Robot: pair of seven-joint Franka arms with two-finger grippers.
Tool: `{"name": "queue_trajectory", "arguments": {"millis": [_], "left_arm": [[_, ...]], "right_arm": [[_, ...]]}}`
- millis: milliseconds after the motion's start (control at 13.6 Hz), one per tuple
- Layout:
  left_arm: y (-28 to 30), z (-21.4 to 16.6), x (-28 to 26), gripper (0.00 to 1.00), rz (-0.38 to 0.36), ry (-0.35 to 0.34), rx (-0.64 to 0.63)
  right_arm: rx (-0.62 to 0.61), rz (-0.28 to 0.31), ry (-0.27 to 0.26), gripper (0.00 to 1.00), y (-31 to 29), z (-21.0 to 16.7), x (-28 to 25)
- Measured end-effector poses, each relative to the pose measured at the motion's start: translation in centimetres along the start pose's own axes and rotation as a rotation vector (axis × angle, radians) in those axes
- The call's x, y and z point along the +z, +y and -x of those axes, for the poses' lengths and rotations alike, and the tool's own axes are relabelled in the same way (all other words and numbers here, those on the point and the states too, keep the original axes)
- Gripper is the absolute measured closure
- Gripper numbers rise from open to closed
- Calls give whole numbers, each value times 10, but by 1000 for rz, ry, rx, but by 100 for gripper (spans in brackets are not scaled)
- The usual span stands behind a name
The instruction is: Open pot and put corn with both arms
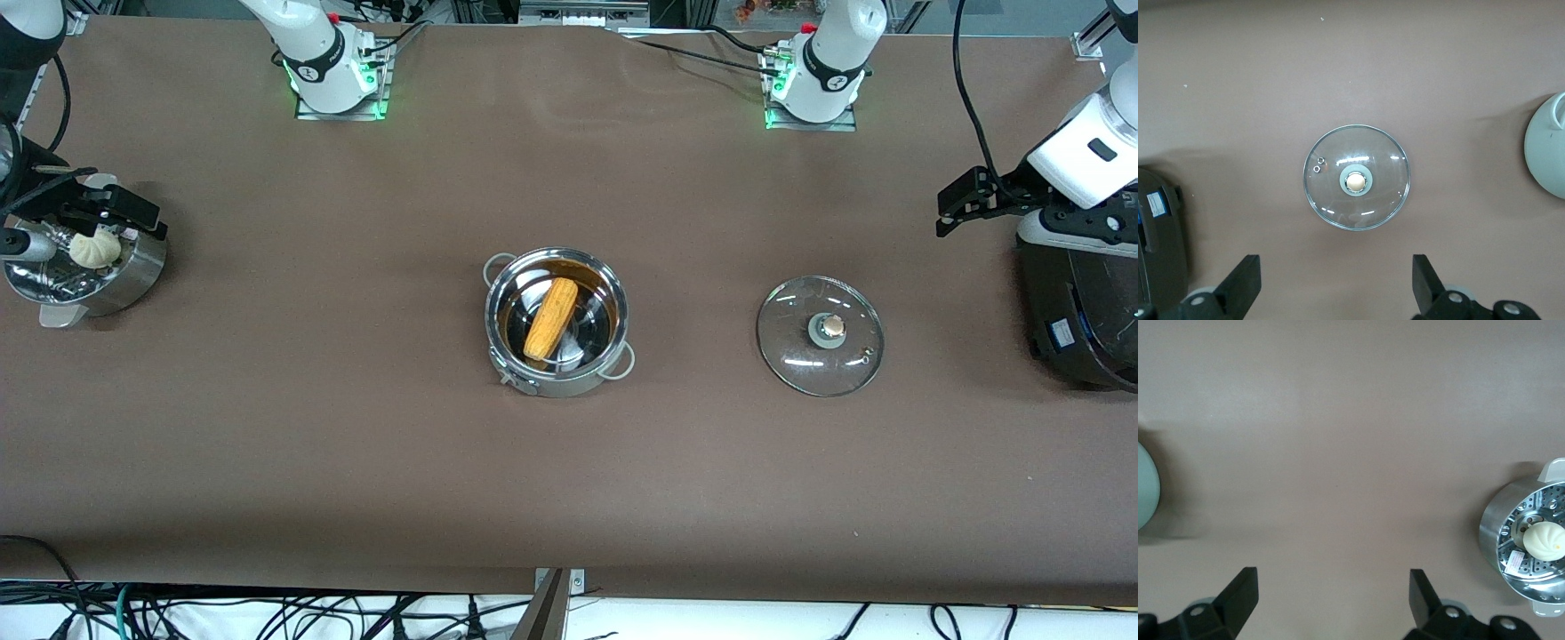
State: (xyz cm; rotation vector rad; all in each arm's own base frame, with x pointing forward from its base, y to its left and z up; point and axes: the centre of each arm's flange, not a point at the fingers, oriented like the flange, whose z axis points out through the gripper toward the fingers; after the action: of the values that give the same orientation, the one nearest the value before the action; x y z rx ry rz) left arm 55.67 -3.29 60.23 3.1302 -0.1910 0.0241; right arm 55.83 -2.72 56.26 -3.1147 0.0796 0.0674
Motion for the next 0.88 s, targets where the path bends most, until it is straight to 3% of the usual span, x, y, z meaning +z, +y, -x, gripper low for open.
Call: {"name": "queue_trajectory", "arguments": {"millis": [442,883], "left_arm": [[2,1,1,0,0,-6,-33],[3,1,1,0,1,-12,-32]], "right_arm": [[-18,40,-11,0,-4,-8,-7],[-27,44,-18,0,-8,-9,-4]]}}
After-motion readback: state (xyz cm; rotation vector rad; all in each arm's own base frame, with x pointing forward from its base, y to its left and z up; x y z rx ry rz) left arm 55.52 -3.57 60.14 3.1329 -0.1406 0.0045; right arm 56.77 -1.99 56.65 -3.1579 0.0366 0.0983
